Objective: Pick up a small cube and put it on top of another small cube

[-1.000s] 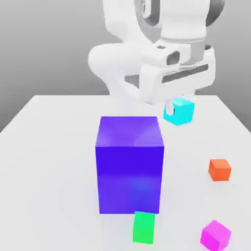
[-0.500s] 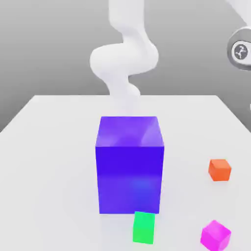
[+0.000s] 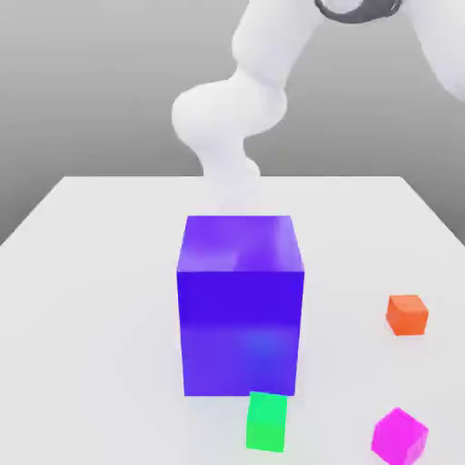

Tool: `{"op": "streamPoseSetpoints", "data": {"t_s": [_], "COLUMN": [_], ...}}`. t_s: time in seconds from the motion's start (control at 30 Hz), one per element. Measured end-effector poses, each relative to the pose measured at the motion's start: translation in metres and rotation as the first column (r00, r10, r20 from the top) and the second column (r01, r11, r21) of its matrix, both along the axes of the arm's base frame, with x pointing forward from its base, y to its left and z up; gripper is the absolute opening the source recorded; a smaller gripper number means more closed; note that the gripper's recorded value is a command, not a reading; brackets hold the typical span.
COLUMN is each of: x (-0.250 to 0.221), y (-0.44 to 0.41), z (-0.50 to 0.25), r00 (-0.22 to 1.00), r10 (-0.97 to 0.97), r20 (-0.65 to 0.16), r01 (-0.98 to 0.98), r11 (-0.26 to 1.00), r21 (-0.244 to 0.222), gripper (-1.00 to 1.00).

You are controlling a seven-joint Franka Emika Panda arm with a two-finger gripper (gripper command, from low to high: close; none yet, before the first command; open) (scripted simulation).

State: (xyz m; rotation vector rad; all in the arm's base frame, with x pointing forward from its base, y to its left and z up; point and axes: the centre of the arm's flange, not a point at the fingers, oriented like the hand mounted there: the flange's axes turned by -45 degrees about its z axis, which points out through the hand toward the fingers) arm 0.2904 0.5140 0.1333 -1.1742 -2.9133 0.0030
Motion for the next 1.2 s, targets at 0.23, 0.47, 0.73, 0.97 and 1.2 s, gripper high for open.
{"op": "streamPoseSetpoints", "data": {"t_s": [0.23, 0.47, 0.73, 0.97, 1.2], "x": [0.000, 0.036, 0.101, 0.144, 0.173], "y": [0.001, -0.033, -0.111, -0.184, -0.260], "z": [0.013, 0.059, 0.057, 0.056, 0.058], "r00": [1.000, 0.976, 0.771, 0.455, 0.069], "r10": [0.002, -0.217, -0.636, -0.890, -0.998], "r20": [0.001, -0.002, -0.004, -0.001, 0.001], "r01": [-0.002, 0.217, 0.636, 0.890, 0.998], "r11": [1.000, 0.976, 0.771, 0.455, 0.069], "r21": [0.001, -0.003, -0.009, -0.009, -0.003], "gripper": [1.00, 1.00, 1.00, 1.00, 1.00]}}
